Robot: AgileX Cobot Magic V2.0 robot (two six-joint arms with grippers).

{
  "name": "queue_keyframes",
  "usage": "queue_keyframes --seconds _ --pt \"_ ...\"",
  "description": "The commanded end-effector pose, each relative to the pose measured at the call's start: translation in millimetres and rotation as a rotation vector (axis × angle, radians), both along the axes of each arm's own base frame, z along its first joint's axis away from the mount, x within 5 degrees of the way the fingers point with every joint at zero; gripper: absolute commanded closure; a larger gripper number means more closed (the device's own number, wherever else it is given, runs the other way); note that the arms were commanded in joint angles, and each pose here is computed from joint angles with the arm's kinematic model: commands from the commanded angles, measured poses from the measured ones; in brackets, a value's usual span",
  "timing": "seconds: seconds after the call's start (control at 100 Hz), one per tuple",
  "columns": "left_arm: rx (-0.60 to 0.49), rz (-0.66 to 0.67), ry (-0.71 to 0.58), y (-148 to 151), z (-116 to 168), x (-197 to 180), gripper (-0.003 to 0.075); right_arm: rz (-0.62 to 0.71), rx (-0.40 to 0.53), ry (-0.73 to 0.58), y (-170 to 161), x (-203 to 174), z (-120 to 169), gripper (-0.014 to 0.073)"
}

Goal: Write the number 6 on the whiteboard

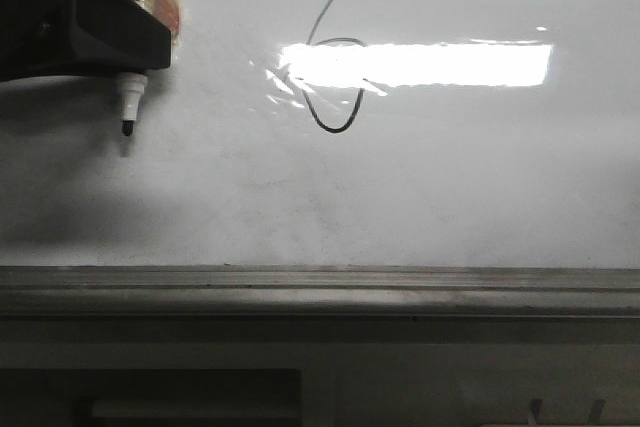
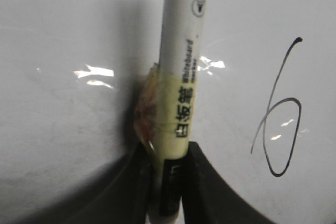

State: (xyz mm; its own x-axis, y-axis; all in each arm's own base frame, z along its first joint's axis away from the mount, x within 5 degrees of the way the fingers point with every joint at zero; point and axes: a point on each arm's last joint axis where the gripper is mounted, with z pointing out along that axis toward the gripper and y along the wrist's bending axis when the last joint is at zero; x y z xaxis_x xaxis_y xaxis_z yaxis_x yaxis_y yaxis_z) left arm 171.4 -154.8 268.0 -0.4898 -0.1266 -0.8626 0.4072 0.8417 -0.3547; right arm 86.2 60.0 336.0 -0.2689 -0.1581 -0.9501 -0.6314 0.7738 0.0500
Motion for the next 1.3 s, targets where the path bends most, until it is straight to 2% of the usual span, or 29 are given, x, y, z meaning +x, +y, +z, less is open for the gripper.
queue_keyframes --seconds 0.0,0.09,0.16,0.32,0.35,0.44,0.7,0.79,0.86,0.91,0.98,1.02,1.11,1.13,1.2,1.29 --pt "-0.024 0.036 -0.039 0.3 10.4 5.0 0.0734 -0.041 0.060 -0.050 -1.8 2.2 12.7 0.0077" --pt "-0.024 0.036 -0.039 0.3 10.4 5.0 0.0673 -0.041 0.060 -0.050 -1.8 2.2 12.7 0.0077" --pt "-0.024 0.036 -0.039 0.3 10.4 5.0 0.0570 -0.041 0.060 -0.050 -1.8 2.2 12.7 0.0077" --pt "-0.016 0.031 -0.048 0.5 11.0 4.8 0.0229 -0.041 0.060 -0.050 -1.8 2.2 12.7 0.0076" --pt "-0.014 0.028 -0.057 1.0 12.3 4.2 0.0186 -0.041 0.060 -0.050 -1.8 2.2 12.7 0.0076" --pt "-0.008 0.004 -0.101 3.3 19.2 0.8 0.0129 -0.041 0.060 -0.050 -1.8 2.2 12.7 0.0076" --pt "0.004 -0.122 -0.281 24.0 52.7 -30.2 0.0133 -0.048 0.108 -0.079 -2.5 -3.1 17.8 0.0077" --pt "-0.002 -0.158 -0.351 34.6 63.3 -44.3 0.0136 -0.064 0.164 -0.092 -2.9 -3.1 22.0 0.0077" --pt "-0.016 -0.183 -0.397 41.9 71.4 -54.4 0.0167 -0.077 0.208 -0.098 -3.3 -2.4 24.9 0.0088" --pt "-0.033 -0.194 -0.422 46.8 76.5 -60.8 0.0220 -0.086 0.228 -0.102 -3.7 -1.9 26.3 0.0130" --pt "-0.049 -0.223 -0.452 52.5 82.0 -70.2 0.0331 -0.087 0.248 -0.103 -3.7 -2.4 27.5 0.0263" --pt "-0.050 -0.254 -0.469 55.0 84.2 -76.4 0.0407 -0.085 0.244 -0.112 -3.9 -3.6 28.0 0.0382" --pt "-0.039 -0.350 -0.466 57.4 80.4 -90.0 0.0656 -0.075 0.212 -0.173 -5.6 -11.4 28.6 0.0672" --pt "-0.041 -0.365 -0.466 59.0 79.1 -93.4 0.0737 -0.077 0.216 -0.184 -6.4 -13.9 28.3 0.0659" --pt "-0.037 -0.387 -0.462 63.5 70.3 -100.2 0.0741 -0.087 0.213 -0.228 -9.4 -23.1 24.3 0.0646" --pt "-0.035 -0.379 -0.479 72.0 58.3 -107.3 0.0741 -0.076 0.162 -0.325 -13.2 -40.4 14.1 0.0646"
